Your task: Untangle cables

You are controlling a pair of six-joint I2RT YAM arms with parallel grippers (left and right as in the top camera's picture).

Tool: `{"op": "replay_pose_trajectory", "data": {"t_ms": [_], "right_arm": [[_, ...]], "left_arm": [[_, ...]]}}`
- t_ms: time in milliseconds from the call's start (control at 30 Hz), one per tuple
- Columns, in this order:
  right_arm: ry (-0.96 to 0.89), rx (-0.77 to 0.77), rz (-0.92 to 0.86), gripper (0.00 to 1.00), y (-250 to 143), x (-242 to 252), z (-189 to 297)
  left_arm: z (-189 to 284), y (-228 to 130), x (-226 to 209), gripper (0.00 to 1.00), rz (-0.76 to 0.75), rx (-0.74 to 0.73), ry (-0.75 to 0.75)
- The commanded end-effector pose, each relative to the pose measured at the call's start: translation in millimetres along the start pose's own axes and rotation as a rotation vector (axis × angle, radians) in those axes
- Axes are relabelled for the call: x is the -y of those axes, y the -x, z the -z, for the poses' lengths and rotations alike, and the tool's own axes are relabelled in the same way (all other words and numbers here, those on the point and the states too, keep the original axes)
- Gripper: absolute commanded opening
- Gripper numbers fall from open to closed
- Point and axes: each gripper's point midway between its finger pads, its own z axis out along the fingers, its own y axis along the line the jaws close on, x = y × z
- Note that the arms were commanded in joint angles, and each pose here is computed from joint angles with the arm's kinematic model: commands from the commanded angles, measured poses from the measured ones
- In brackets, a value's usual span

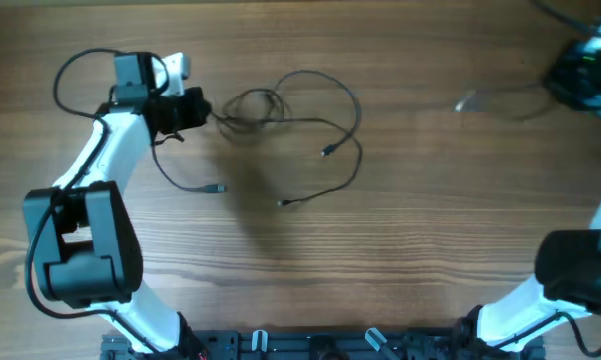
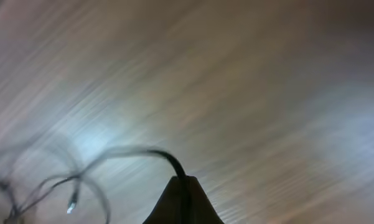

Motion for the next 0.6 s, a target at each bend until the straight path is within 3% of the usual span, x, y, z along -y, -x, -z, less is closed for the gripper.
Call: {"op": "replay_pose_trajectory", "data": {"t_ms": [0,167,300,333,400,433,567], "right_arm": [[-0.162,0.088,-0.127,0.04,17,64,21],[-0.142,0.066,-0.126,0.04,12,58,20],[-0.006,0.019,0.109,0.06,-7,-3,16],[0.025,0.009,0.162,0.11,-13,-17,16],[0.153,-0.018,0.427,0.51,-37,-70,18],[0.186,-0.023,0.487,0.61,-45,-83,19],[0.268,-0.043,0.737,0.74,-83,-134,22]], "left_arm": [[13,5,-20,0.04,0.039,0.027,0.076],[8,0,-3,0.04,0.018,0.007,0.033],[-4,-8,28,0.04,-0.044,-0.018,-0.004],[-6,-9,34,0.04,-0.054,-0.019,-0.011],[-12,-13,52,0.04,-0.093,-0.029,-0.034],[-13,-15,57,0.04,-0.102,-0.032,-0.040],[-17,-12,61,0.04,-0.046,-0.015,-0.015]]}}
